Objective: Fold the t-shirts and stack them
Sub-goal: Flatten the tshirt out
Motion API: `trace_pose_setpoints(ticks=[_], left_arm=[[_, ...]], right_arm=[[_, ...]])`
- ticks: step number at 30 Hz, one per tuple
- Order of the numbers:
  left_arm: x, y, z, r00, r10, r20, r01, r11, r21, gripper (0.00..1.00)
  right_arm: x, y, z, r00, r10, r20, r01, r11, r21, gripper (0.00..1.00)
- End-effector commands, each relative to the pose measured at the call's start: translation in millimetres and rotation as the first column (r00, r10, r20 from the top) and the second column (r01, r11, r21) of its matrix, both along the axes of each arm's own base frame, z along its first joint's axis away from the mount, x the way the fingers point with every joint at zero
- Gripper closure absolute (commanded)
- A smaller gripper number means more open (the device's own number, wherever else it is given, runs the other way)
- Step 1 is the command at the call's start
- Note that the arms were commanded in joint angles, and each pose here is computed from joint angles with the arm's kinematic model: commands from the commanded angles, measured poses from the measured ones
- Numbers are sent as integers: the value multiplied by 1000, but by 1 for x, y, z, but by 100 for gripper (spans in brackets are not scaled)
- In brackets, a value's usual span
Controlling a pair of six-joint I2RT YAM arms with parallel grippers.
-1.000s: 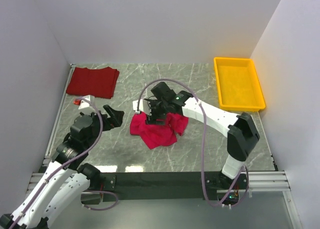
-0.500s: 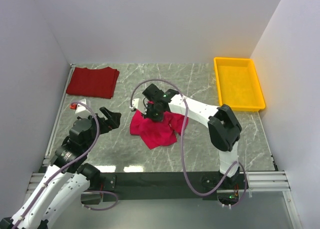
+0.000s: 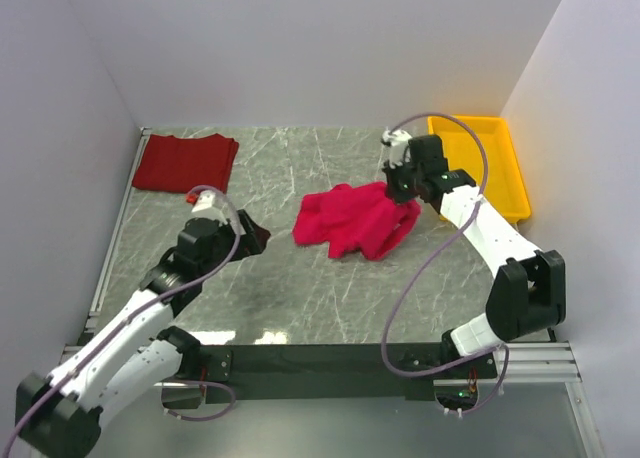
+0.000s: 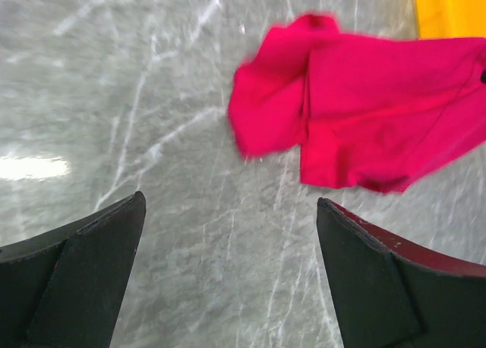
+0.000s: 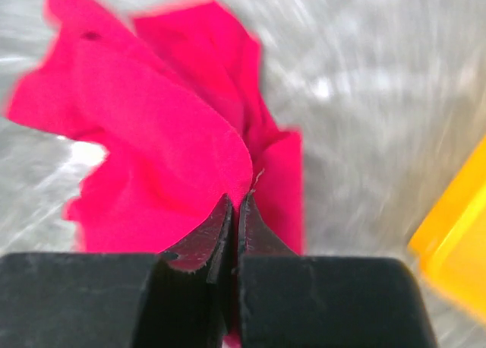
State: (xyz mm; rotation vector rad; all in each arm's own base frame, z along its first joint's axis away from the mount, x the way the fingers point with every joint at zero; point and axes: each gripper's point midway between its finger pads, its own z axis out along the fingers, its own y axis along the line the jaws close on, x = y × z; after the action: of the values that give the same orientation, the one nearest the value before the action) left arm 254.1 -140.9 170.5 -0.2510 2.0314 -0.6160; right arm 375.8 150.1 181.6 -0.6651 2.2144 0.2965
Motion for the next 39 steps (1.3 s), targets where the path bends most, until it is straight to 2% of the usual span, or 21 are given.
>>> trace_pose_setpoints(ticks=[1,4,5,6,7,9,11,12,13,16,17,19,20,22,23,24,26,27,30,34,39], left_arm=[[17,-24,7,994,-98,53,100,995,-20,1],[31,-37,-7,990,-139,20,139,990,5,0],[34,-41,-10,988,-153,9,153,988,12,1],[37,-45,-25,985,-168,-38,170,985,32,1],[43,-49,-24,983,-182,-22,182,983,37,2],[48,-59,-36,973,-221,-70,224,974,43,4],[51,-65,-39,964,-253,-85,258,965,48,7],[51,-66,-44,960,-261,-101,267,962,54,8],[52,-66,-45,960,-259,-105,266,962,59,8],[51,-62,-42,964,-248,-92,255,964,70,7],[50,-60,-42,966,-242,-90,248,966,72,7],[48,-57,-37,970,-230,-78,235,970,69,7],[45,-55,-34,973,-222,-68,227,972,64,7],[42,-53,-34,976,-209,-66,213,976,50,7],[41,-51,-29,978,-201,-50,203,978,41,6],[40,-50,-27,981,-190,-47,192,981,31,6],[33,-45,-27,983,-177,-53,178,984,25,6],[31,-44,-26,984,-172,-52,173,985,19,6],[23,-37,-24,987,-153,-51,154,988,21,6],[16,-30,-24,989,-137,-48,138,990,22,6],[9,-25,-26,991,-122,-47,123,992,7,5]], right_arm=[[13,-36,-29,956,-287,-66,291,955,61,100],[7,-46,-65,925,-330,-188,342,939,40,97],[7,-46,-71,922,-325,-210,338,940,32,92],[4,-47,-77,922,-309,-233,320,947,11,80],[4,-46,-82,919,-301,-253,314,949,10,74],[7,-50,-74,948,-238,-213,242,970,-8,63],[5,-47,-49,987,-111,-112,109,994,-20,52],[3,-47,-38,996,-56,-68,55,998,-26,37],[-2,-44,-16,1000,8,6,-8,1000,-29,33],[-25,-34,11,957,261,125,-250,963,-99,32],[-37,-22,11,898,411,159,-396,911,-120,32],[-76,-12,-1,795,597,109,-583,801,-134,32],[-90,-4,-9,712,693,115,-675,720,-158,32],[-121,10,-29,615,788,40,-773,612,-167,32],[-132,13,-43,596,803,4,-791,589,-167,32],[-132,27,-49,572,820,4,-799,559,-223,33],[-137,36,-67,595,803,-32,-786,574,-231,33],[-125,38,-69,624,781,-18,-751,594,-288,34],[-112,47,-86,682,730,-47,-704,637,-315,35],[-96,49,-89,729,684,-22,-649,680,-342,37],[-87,46,-101,740,671,-46,-630,666,-400,38]])
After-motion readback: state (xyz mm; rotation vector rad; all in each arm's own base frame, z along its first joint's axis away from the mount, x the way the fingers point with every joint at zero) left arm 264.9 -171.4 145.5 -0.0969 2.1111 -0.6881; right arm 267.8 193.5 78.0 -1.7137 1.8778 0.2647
